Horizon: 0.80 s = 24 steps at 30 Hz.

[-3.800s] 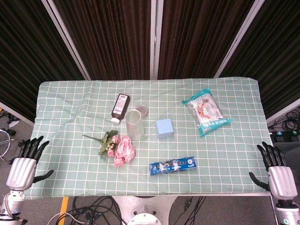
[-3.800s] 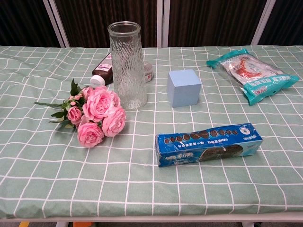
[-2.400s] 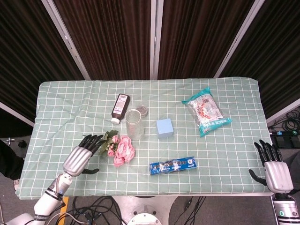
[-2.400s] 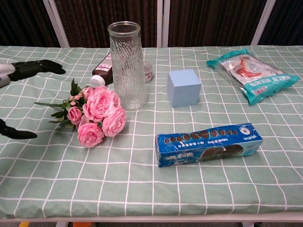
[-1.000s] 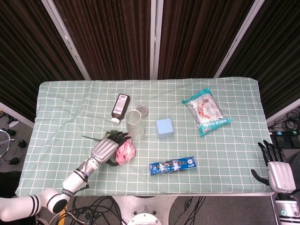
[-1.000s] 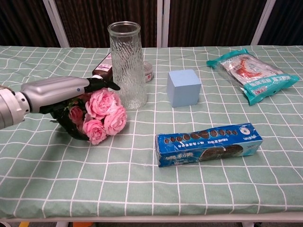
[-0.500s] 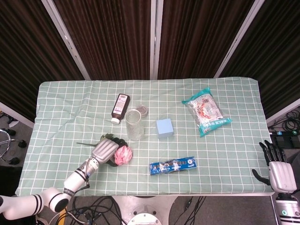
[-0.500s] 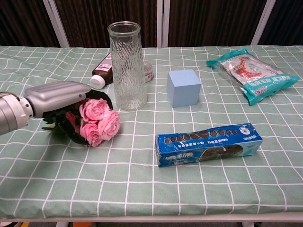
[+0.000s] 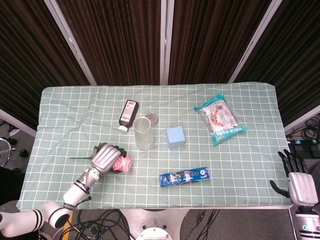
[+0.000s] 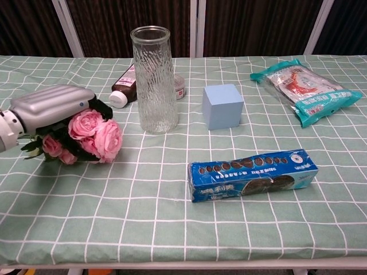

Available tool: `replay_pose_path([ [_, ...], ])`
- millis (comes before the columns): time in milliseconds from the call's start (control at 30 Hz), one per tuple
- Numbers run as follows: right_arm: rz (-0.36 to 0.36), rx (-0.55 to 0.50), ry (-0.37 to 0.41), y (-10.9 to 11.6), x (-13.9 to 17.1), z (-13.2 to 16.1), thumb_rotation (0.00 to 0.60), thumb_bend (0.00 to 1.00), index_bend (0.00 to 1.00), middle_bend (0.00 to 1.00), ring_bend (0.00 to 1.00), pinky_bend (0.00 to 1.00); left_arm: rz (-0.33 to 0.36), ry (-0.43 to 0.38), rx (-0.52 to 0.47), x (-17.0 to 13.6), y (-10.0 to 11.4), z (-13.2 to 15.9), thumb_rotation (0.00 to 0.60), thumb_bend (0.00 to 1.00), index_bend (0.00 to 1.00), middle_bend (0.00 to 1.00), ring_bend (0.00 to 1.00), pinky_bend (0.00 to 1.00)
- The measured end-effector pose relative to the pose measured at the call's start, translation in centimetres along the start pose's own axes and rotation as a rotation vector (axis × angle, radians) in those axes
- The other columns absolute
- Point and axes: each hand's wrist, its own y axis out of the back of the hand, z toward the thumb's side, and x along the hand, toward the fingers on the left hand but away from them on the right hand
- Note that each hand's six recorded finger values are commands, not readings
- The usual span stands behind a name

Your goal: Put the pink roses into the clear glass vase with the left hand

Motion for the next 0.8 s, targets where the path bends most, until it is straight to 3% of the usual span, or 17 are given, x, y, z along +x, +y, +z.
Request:
replay_pose_path([
  [200, -0.007, -0.007, -0.001, 0.3, 0.0, 0.0, 0.6, 0.15, 0.0, 0.0, 0.0, 0.0, 0.069, 0.02, 0.029, -1.3, 2.7, -1.4, 0.6, 0.24, 0.63, 0.57, 0.56, 0.68],
  [400, -0.026, -0.01, 0.0, 0.9, 0.0, 0.0, 0.6, 0.15, 0.0, 0.0, 0.0, 0.0, 0.203, 0.097, 0.105, -3.4, 8.6, -4.6, 0.6, 0.24, 0.63, 0.57, 0.56, 0.68],
  [600, -0.023, -0.012, 0.002, 0.9, -0.1, -0.1, 0.6, 0.15, 0.0, 0.0, 0.0, 0.0, 0.423, 0.187, 0.154, -5.7, 16.4, -7.3, 0.6, 0.24, 0.62, 0.57, 0.55, 0.67],
  [800, -0.019, -0.013, 0.009, 0.8, -0.2, 0.1, 0.6, 0.14, 0.0, 0.0, 0.0, 0.0, 0.707, 0.183, 0.001, -6.9, 21.5, -7.0, 0.6, 0.24, 0.61, 0.57, 0.55, 0.67],
])
